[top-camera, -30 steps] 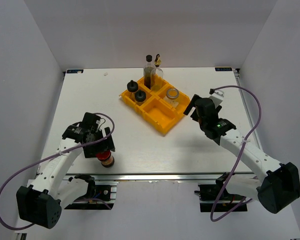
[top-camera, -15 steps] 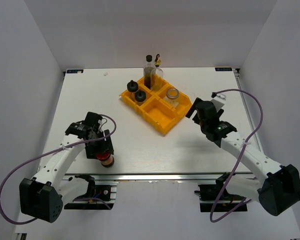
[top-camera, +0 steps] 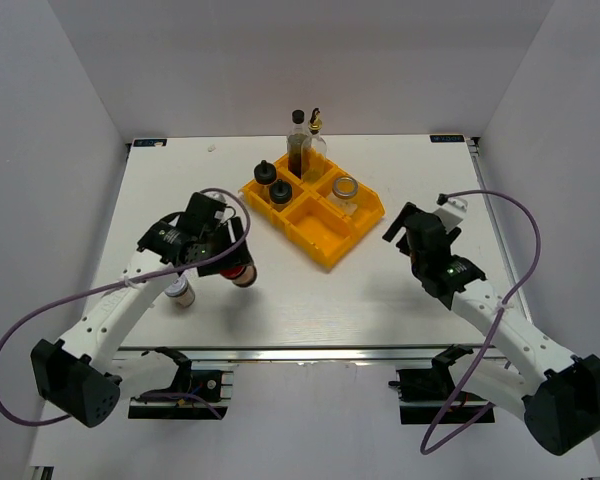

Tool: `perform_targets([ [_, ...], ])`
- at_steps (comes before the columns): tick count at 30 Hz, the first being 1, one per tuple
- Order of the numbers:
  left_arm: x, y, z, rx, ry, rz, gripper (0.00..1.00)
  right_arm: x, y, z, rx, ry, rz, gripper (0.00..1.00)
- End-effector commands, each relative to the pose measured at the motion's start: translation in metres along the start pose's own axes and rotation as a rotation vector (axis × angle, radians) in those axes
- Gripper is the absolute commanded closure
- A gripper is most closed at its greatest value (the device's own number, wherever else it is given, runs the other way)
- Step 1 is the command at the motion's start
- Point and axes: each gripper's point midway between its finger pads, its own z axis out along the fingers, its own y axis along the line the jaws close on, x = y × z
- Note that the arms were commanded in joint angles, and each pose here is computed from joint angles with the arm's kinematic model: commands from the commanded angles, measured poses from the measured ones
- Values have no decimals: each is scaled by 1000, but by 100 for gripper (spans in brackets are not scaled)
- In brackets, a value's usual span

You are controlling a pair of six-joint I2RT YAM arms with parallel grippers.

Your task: Organize the condiment bottles

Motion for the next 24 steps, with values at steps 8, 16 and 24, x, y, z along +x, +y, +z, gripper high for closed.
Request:
perform_targets([
  [8, -99, -156, -37, 285, -335, 80, 96, -19, -29, 3, 15, -75, 51, 11],
  [16, -127, -214, 3, 311, -300, 166, 96, -16, -45, 6, 16, -69, 68, 11],
  [24, -151, -249, 49, 289, -279, 206, 97, -12, -54, 12, 33, -62, 69, 11],
])
